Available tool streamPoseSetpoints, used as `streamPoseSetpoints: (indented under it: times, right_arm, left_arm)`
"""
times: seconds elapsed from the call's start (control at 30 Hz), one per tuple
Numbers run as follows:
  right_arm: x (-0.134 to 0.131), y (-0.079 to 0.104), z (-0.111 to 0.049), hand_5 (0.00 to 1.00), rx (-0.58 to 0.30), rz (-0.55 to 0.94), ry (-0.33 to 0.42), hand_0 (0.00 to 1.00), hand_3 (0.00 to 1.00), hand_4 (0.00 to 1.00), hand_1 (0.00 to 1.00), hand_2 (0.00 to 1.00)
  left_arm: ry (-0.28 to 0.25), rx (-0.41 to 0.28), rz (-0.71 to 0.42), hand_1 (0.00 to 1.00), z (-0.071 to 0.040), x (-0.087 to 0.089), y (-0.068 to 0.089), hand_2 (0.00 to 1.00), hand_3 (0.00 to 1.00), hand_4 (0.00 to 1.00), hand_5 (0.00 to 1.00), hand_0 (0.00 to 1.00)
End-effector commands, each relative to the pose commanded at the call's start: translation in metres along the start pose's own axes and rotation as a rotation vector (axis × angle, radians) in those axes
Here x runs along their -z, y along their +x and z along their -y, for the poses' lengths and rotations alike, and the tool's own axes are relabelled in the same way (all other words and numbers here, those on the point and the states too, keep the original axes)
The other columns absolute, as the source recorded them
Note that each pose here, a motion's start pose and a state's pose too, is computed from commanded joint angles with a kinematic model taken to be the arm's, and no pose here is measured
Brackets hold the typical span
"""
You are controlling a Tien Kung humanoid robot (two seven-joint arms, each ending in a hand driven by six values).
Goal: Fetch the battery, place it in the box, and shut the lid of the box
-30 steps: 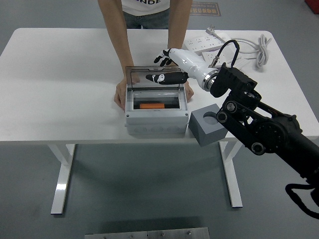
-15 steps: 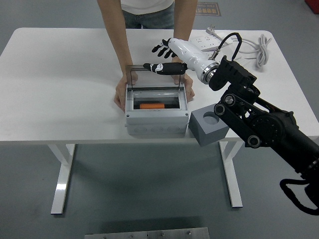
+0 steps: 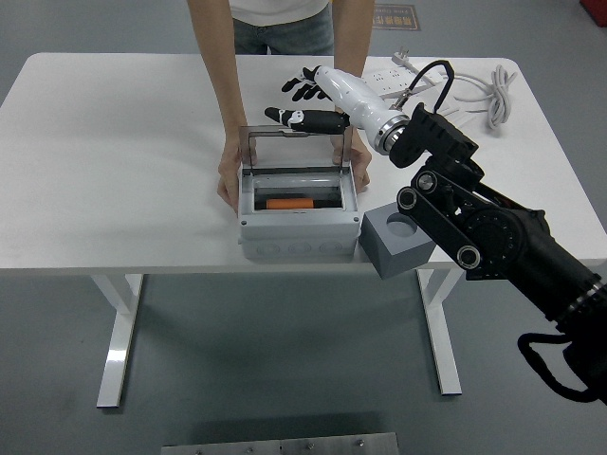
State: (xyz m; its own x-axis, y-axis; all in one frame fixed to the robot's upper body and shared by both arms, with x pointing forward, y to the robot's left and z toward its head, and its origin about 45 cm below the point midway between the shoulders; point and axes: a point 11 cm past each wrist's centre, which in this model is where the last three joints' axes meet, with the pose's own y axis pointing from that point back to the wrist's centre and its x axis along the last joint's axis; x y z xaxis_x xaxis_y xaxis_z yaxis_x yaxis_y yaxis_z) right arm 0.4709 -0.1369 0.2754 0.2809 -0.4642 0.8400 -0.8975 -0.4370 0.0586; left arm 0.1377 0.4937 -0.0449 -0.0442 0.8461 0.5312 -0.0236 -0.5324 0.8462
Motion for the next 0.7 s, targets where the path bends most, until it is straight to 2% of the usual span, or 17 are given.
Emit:
streamPoseSetpoints:
  times: [0.07,0.1,0.7]
  right_arm:
    - [-0.002,-0.003,0.001,0.998,0.007,0.003,-0.008,0.925,0.798,0.979,0.785,0.765]
    - [-0.003,-0.004,0.002,0.998,0.009,0.003,-0.011,0.962,0.813,0.998,0.805,0.778]
    - [-0.014,-0.028,0.003,0.998,0.068,0.002,-0.05,0.985,0.823,0.998,0.813,0.786]
  left_arm:
    - [-0.003,0.0,0.0,0.69,0.0,-0.002,0.0,0.585,0.596,0.594,0.01,0.619]
    - [-0.004,-0.001,0.001,0.689,0.0,-0.002,0.001,0.585,0.596,0.593,0.012,0.621]
    - [-0.013,-0.002,0.005,0.689,-0.002,-0.008,0.002,0.584,0.596,0.593,0.014,0.621]
